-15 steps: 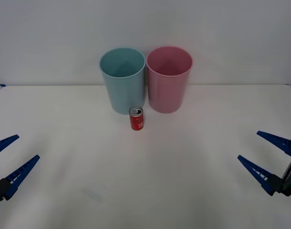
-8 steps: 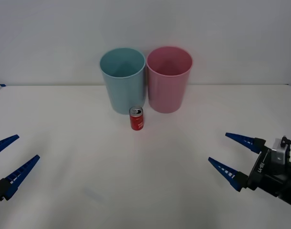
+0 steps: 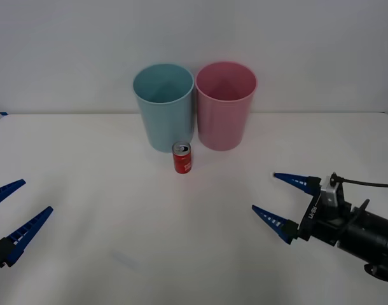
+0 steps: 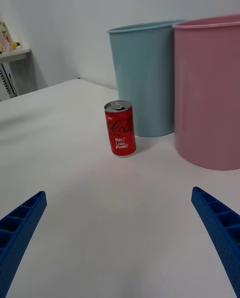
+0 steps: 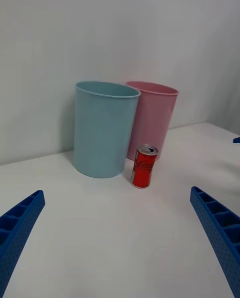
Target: Grasp the object on the table and drop it into the matching bin: aluminum can to the light blue bin, PET bottle to the pink bin.
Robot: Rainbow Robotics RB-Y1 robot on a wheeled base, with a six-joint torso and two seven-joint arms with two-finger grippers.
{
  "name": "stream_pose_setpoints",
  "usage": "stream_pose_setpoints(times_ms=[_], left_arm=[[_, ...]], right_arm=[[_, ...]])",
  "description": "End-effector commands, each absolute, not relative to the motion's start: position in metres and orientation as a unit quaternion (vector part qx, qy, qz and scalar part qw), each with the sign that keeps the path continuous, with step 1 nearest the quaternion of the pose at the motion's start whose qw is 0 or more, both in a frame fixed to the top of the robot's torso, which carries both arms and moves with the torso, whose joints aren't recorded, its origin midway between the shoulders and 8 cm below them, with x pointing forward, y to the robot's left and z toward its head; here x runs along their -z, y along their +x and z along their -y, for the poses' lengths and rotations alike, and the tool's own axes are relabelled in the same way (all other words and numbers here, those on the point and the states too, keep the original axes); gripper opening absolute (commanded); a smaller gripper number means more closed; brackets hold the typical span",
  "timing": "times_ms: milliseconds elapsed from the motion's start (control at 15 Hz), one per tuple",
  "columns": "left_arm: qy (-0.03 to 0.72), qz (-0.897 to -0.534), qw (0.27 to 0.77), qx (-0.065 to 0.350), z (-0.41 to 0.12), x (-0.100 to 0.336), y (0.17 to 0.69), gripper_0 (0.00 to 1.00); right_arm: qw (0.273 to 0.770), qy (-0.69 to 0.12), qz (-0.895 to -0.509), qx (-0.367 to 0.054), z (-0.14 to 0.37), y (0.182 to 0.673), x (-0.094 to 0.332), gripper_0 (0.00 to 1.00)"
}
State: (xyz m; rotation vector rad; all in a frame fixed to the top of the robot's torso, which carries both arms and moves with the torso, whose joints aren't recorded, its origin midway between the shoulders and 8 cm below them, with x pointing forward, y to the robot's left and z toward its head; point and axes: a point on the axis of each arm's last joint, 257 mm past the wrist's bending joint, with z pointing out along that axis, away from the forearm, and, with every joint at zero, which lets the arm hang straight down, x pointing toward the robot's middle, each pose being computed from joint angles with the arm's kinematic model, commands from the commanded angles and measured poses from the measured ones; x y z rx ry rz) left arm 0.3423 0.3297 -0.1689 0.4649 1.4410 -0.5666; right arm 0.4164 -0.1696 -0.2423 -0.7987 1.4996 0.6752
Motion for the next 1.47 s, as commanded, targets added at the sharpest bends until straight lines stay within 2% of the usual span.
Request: stream_pose_setpoints(times_ms=[67, 867, 1467], left_arm=[[0.208, -0.645, 0.691, 0.253, -0.330, 0.169, 0.342, 1.00], [0.208, -0.645, 0.691, 0.253, -0.330, 0.169, 0.342, 1.00], [0.208, -0.645, 0.691, 0.253, -0.330, 0.169, 0.342, 1.00]], right_arm=[[0.607, -0.348, -0.649, -0.298, 0.153, 0.431, 0.250, 1.00], [0.621, -0.338, -0.662, -0.248, 0.085, 0.492, 0.259, 1.00], [0.604, -0.351, -0.677, -0.232, 0.041, 0.515, 0.265, 1.00]])
